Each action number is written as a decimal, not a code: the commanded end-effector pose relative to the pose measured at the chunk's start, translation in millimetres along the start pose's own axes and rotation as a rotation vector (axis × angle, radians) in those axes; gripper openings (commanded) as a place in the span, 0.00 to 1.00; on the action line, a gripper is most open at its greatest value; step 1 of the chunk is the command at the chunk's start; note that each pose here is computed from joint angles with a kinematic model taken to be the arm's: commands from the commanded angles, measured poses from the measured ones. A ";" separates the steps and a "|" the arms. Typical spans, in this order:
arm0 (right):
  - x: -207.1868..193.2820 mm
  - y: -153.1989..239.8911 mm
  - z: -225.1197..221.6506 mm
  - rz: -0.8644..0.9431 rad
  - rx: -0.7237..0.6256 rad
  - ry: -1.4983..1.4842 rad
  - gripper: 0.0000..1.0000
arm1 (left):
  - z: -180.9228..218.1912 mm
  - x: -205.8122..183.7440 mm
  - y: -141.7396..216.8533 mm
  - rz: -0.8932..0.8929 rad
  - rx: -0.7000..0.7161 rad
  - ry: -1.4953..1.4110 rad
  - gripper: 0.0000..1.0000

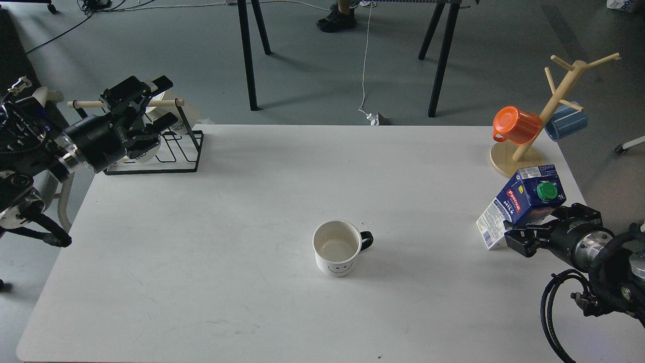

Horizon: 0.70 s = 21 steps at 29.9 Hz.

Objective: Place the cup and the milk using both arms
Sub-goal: 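Reach the right gripper to the milk carton and grasp it, then lift the milk carton and carry it beside the white mug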

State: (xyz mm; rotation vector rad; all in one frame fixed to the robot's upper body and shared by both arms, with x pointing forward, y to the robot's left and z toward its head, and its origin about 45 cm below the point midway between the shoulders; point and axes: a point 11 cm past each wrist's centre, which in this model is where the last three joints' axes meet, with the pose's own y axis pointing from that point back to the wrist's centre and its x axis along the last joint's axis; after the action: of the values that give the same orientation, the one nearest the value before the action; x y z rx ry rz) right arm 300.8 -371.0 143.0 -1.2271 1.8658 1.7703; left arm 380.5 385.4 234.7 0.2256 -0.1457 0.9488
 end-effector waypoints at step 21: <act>-16.3 5.8 10.8 -0.080 -0.032 0.037 0.54 | -6.8 -3.3 -2.1 0.003 0.006 0.015 0.99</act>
State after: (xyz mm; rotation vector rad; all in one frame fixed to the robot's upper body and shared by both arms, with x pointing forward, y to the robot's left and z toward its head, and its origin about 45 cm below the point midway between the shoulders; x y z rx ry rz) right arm 303.2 -359.7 151.3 -1.3011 1.8080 1.7583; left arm 380.2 385.9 228.6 0.2279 -0.1326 0.9565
